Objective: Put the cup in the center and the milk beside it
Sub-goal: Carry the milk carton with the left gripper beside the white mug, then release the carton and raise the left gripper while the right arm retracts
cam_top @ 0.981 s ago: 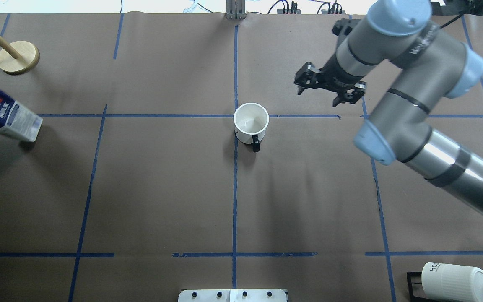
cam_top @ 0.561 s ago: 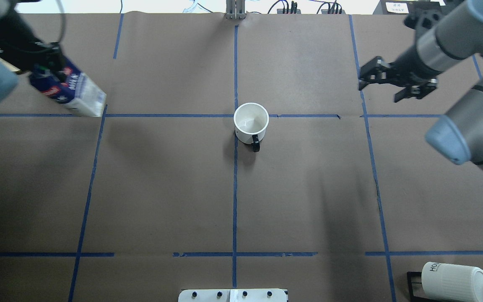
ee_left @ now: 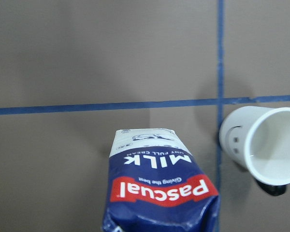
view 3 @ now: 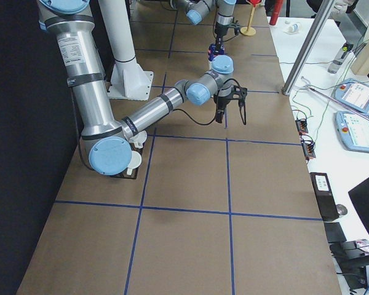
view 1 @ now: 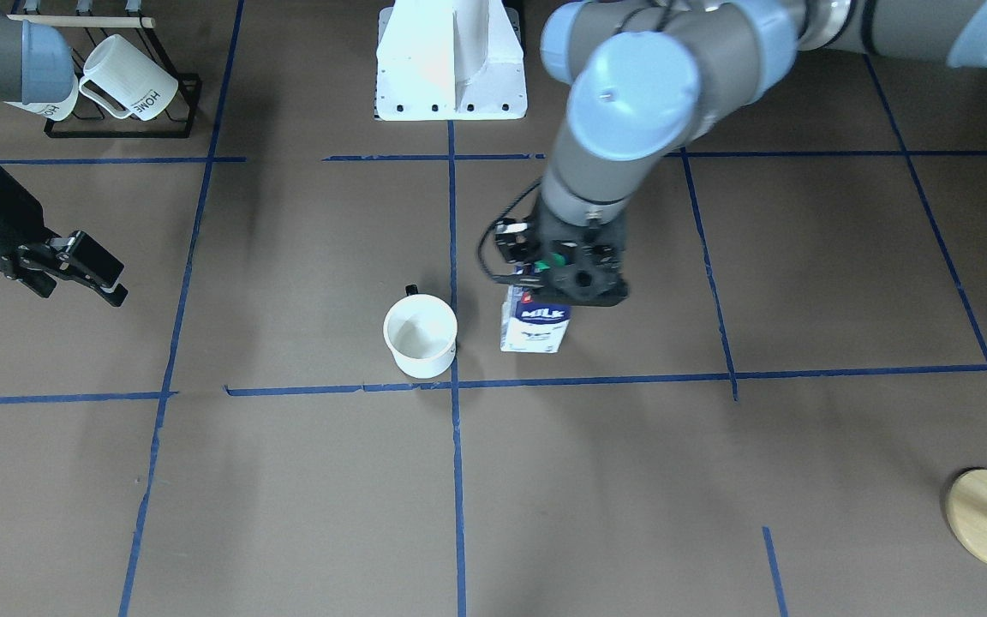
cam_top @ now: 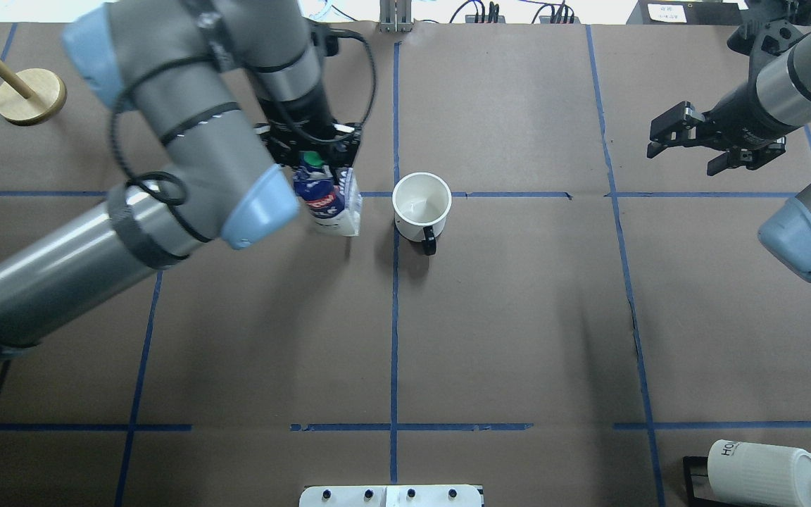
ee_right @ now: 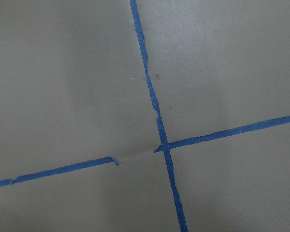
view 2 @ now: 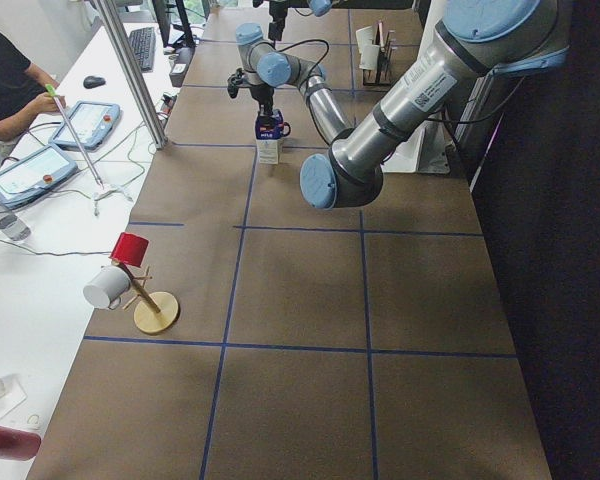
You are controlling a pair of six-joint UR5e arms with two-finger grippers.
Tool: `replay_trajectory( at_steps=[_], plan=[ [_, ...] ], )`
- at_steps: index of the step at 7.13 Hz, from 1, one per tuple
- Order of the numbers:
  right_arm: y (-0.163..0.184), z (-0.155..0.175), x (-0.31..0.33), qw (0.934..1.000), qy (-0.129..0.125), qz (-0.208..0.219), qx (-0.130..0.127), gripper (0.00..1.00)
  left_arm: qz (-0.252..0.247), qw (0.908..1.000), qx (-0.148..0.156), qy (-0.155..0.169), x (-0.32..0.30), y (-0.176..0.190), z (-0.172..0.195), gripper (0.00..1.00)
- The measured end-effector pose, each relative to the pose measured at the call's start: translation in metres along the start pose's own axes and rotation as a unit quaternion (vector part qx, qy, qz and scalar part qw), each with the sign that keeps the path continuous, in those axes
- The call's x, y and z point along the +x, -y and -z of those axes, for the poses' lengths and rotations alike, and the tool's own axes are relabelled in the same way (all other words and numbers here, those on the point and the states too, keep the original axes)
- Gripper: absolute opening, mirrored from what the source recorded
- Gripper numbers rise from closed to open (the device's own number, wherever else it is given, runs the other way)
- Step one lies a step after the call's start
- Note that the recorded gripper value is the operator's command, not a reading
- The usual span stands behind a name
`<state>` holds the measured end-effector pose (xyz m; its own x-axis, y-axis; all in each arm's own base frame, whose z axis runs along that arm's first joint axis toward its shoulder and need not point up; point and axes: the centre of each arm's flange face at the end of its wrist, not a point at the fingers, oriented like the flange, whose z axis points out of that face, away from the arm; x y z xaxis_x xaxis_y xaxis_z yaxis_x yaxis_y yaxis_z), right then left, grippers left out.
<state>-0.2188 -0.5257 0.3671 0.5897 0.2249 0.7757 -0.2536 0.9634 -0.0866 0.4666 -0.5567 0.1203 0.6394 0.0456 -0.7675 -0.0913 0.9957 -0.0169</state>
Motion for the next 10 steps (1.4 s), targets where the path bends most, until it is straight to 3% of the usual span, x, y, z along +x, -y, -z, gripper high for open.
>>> replay_trajectory(
  at_steps=[2,3,4,5,8,10],
  plan=[
    [-0.001,0.0,0.001,1.0,0.0,0.001,0.001,1.0,0.008,0.9999,0.006,-0.008,0.021,0.014,-0.025,0.09],
    [-0.001,0.0,0.001,1.0,-0.001,0.001,0.001,1.0,0.013,0.9998,0.009,-0.013,0.026,0.018,-0.032,0.25],
    [-0.001,0.0,0.001,1.0,-0.001,0.001,0.001,1.0,0.015,0.9997,0.011,-0.017,0.029,0.02,-0.033,0.76],
    [-0.001,-0.001,0.001,1.0,-0.001,0.001,0.0,1.0,0.015,0.9996,0.011,-0.019,0.032,0.02,-0.033,1.0],
    [-0.001,-0.002,0.001,1.0,-0.002,0.0,0.0,1.0,0.013,0.9995,0.018,-0.021,0.035,0.017,-0.028,1.0],
    [0.0,-0.003,0.008,1.0,-0.005,-0.002,-0.001,1.0,0.02,0.9983,0.046,-0.031,-0.007,0.019,0.006,1.0]
  ],
)
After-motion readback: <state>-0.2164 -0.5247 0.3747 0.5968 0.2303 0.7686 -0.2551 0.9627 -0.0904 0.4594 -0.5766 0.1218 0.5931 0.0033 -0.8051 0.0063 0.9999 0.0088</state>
